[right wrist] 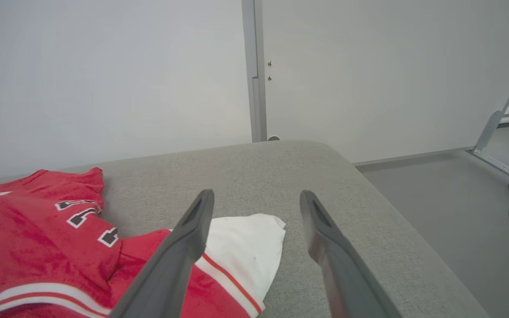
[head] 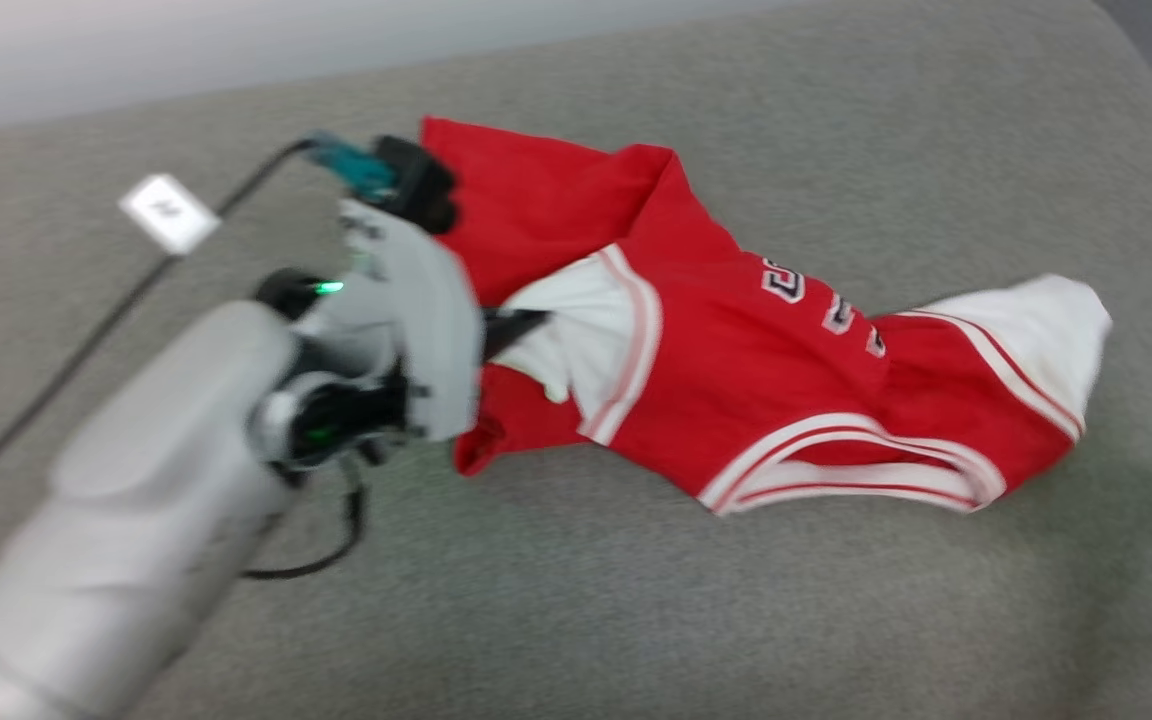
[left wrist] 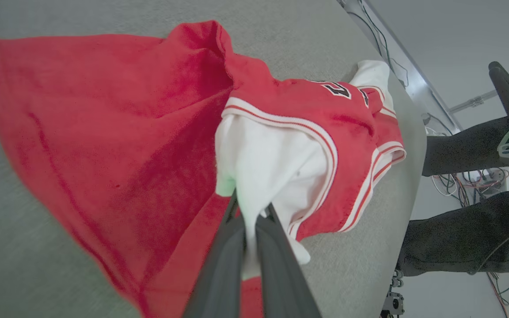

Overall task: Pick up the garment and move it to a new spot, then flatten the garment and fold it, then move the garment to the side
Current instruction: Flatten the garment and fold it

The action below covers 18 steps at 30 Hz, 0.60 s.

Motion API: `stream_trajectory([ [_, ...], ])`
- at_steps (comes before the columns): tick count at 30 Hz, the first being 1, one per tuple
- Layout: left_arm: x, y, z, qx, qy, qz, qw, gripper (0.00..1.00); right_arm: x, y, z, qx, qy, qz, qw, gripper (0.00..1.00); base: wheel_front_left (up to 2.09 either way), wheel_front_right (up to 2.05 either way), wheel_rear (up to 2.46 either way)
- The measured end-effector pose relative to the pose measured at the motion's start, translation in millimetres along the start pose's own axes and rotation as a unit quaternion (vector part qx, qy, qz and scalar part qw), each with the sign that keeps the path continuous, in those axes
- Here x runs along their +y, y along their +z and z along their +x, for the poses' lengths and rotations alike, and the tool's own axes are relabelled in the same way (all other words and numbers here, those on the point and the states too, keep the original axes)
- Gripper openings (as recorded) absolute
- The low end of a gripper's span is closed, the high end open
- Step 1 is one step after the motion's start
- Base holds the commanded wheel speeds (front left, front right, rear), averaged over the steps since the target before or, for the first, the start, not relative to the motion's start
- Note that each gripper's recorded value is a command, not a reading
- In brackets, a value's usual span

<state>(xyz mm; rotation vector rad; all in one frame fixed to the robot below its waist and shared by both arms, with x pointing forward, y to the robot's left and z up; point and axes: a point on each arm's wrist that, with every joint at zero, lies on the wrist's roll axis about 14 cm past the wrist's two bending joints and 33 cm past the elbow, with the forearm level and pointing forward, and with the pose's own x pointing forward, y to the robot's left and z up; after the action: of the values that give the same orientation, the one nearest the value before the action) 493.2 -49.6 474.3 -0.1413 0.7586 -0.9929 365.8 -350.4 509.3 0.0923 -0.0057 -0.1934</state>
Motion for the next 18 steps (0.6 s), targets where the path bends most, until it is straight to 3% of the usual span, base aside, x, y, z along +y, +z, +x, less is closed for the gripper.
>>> stream_trajectory([
  [5,42.2,-5.0,-57.0,-0.004,0.083,-0.021,0.996,0.00,17.3,-1.2,11.6,-0.003,0.028,0.005,1.000,1.00,0.00,0.00,0.00],
  [10,80.3,-26.0,-115.4,0.009,0.176,-0.052,0.983,0.00,34.7,-3.9,20.8,-0.001,0.055,0.008,0.998,1.00,0.00,0.00,0.00],
  [18,97.0,-93.5,-159.8,0.076,0.240,-0.137,0.958,0.00,43.8,-7.6,27.8,0.004,0.074,0.005,0.997,1.00,0.00,0.00,0.00],
])
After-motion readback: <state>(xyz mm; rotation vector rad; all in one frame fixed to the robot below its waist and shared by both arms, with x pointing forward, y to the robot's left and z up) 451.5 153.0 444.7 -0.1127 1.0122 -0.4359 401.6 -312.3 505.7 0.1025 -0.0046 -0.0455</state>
